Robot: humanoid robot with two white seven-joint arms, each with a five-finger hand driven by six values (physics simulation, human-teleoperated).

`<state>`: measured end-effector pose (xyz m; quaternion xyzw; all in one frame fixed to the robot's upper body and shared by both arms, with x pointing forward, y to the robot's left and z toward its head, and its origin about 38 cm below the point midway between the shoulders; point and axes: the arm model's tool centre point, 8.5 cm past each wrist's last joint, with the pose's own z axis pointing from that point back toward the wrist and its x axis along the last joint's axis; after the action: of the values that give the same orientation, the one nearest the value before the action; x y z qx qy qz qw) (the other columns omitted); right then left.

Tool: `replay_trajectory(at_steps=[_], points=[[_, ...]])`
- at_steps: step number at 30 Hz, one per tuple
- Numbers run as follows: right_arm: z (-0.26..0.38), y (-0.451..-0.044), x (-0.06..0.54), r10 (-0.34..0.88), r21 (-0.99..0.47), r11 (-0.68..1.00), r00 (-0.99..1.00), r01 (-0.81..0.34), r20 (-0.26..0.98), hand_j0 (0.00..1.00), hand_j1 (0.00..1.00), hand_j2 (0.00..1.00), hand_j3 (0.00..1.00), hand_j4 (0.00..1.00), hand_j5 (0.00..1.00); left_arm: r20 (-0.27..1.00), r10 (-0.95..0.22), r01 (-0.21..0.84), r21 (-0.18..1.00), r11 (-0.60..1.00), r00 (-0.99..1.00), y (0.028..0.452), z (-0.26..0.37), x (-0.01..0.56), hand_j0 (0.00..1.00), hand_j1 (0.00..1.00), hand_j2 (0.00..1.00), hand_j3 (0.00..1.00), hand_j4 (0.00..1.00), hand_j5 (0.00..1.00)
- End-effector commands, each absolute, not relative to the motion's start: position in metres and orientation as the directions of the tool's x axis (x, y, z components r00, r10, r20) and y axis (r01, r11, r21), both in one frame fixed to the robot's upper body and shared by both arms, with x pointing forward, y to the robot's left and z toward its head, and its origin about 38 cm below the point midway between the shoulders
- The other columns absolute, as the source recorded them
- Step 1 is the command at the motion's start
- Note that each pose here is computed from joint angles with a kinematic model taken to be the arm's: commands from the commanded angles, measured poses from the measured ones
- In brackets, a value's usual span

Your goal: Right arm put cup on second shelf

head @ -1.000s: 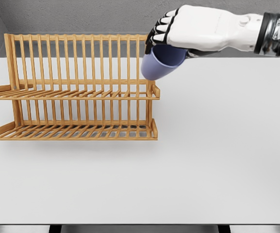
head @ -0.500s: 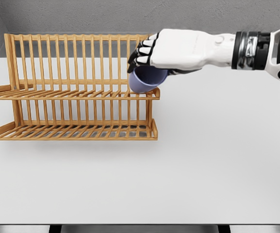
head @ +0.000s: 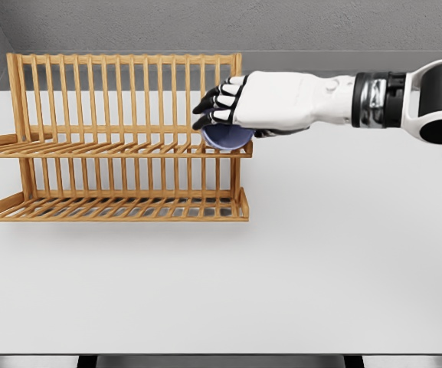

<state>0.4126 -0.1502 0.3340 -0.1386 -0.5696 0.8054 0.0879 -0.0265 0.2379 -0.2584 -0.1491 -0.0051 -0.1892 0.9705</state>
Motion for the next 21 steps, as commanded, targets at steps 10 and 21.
replay_trajectory(at_steps=[10,21], points=[[0.411,-0.190,0.414,0.393,-0.963,-0.218,-0.889,0.160,-0.236,1.00,1.00,1.00,1.00,1.00,1.00,0.066,-0.365,0.368,-0.288,0.884,0.929,0.238,-0.258,-0.027,1.00,1.00,1.00,1.00,1.00,1.00],[0.330,-0.337,0.380,0.646,-0.999,0.016,-0.763,0.035,-0.016,1.00,1.00,1.00,1.00,1.00,1.00,0.066,-0.367,0.370,-0.288,0.884,0.928,0.238,-0.258,-0.027,1.00,1.00,1.00,1.00,1.00,1.00]])
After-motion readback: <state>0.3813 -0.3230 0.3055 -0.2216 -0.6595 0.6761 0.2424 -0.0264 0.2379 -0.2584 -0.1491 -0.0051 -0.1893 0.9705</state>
